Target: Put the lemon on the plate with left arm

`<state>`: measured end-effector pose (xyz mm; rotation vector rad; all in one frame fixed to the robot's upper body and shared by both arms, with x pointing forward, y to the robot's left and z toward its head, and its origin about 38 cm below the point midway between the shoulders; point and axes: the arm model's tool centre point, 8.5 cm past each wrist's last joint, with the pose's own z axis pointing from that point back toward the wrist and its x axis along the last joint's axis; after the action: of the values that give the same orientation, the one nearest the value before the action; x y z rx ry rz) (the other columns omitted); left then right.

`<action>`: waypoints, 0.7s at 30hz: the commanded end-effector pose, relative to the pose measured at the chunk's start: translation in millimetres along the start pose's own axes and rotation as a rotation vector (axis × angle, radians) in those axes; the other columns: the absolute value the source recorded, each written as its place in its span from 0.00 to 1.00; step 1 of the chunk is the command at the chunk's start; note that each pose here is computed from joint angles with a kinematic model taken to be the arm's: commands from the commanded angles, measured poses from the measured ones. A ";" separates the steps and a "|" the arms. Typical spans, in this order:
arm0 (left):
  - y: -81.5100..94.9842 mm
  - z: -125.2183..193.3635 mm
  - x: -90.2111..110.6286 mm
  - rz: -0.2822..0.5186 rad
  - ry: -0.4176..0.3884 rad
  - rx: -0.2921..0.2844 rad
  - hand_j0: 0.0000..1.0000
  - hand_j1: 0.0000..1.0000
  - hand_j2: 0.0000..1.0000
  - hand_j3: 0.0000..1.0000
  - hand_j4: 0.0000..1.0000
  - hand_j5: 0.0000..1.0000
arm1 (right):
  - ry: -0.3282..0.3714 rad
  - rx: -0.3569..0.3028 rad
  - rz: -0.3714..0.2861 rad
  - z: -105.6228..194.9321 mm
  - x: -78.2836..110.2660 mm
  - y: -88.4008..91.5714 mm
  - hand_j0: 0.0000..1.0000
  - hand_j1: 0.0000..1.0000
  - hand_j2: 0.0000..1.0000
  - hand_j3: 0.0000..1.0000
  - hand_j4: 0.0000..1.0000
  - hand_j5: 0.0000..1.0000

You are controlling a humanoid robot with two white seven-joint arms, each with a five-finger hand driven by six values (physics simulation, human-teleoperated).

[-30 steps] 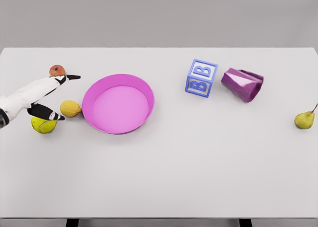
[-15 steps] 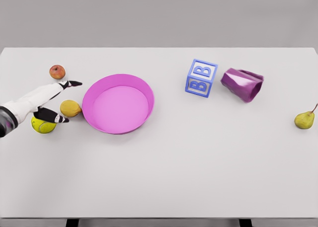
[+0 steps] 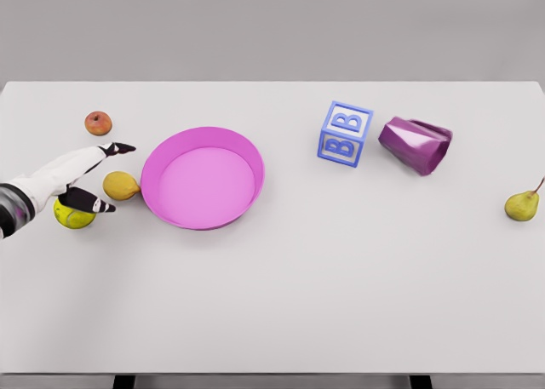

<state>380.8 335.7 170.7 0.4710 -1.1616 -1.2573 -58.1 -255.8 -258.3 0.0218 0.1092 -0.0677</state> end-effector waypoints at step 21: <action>-14.6 -11.0 -9.2 0.020 0.034 -0.032 0.88 0.88 0.88 0.88 0.88 0.88 | -0.001 0.000 0.000 0.0 0.3 0.0 1.00 1.00 1.00 1.00 1.00 1.00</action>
<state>383.9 334.7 153.6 0.4584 -1.1208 -1.2489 -58.0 -255.9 -258.3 0.0217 0.1089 -0.0678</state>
